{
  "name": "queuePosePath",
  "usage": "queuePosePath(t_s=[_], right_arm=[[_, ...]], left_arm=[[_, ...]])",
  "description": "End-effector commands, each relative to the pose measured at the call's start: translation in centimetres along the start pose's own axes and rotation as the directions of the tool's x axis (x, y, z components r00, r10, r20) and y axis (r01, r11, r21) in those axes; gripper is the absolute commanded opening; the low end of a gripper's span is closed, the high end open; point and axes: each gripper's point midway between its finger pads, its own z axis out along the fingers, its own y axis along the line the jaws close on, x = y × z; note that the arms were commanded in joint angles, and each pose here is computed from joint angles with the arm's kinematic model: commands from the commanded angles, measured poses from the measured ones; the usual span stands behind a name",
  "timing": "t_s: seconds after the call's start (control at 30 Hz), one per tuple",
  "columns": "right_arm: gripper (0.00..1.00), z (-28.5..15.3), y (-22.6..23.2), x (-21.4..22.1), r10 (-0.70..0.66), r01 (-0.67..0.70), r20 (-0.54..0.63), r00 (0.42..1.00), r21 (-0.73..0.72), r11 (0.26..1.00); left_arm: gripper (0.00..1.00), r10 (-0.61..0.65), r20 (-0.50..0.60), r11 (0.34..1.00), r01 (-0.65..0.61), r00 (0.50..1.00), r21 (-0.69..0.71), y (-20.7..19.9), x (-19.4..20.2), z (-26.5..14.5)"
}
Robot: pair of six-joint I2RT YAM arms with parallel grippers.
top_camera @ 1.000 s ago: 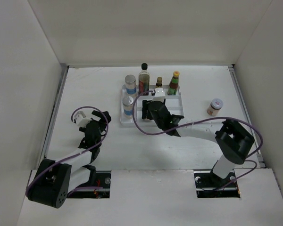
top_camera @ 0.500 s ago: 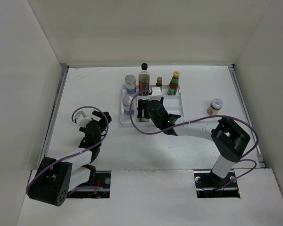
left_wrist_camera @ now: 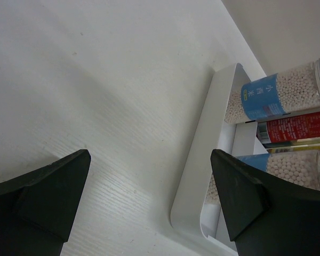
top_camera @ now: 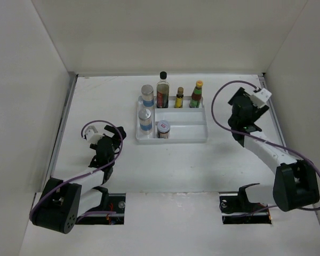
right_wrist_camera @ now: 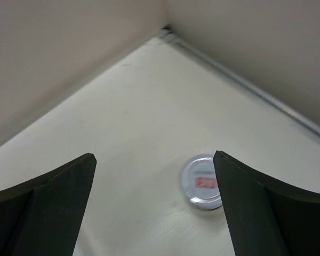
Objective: Organize the condiment bottles
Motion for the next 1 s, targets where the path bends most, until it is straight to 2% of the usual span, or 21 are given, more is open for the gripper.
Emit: queuePosePath(t_s=[0.0, 0.2, 0.27, 0.53, 0.83, 0.9, 0.97], right_arm=[[0.99, 2.0, -5.5, -0.9, -0.019, 0.014, 0.028, 0.999, 0.178, 0.984], [1.00, 3.9, -6.6, 2.2, -0.085, 0.104, -0.102, 0.991, 0.198, 0.975], [1.00, 4.2, -5.8, 3.6, -0.104, 0.128, -0.151, 0.983, 0.159, 0.979], [0.96, 4.8, -4.8, 7.6, -0.075, 0.104, -0.249, 0.966, 0.104, 0.989], [0.80, 5.8, -5.7, 9.9, -0.056, 0.096, -0.307, 0.950, 0.117, 0.989], [0.73, 6.0, -5.7, 9.9, -0.047, 0.086, -0.306, 0.951, 0.115, 0.990], [0.62, 6.1, -5.7, 9.5, -0.046, 0.085, -0.296, 0.954, 0.119, 0.989]], left_arm=[[1.00, -0.045, 0.041, 0.997, 0.042, 0.998, 0.069, -2.6, -1.5, 0.3], [1.00, -0.046, 0.043, 0.996, 0.043, 0.998, 0.074, -2.8, -1.5, 0.3], [1.00, -0.044, 0.038, 0.997, 0.041, 0.998, 0.072, -2.8, -1.4, 0.3], [1.00, -0.048, 0.043, 0.996, 0.045, 0.998, 0.077, -2.9, -1.6, 0.3], [1.00, -0.044, 0.039, 0.997, 0.041, 0.998, 0.072, -2.7, -1.5, 0.4], [1.00, -0.044, 0.039, 0.997, 0.041, 0.998, 0.072, -2.7, -1.5, 0.4], [1.00, -0.044, 0.039, 0.997, 0.041, 0.998, 0.072, -2.7, -1.5, 0.4]])
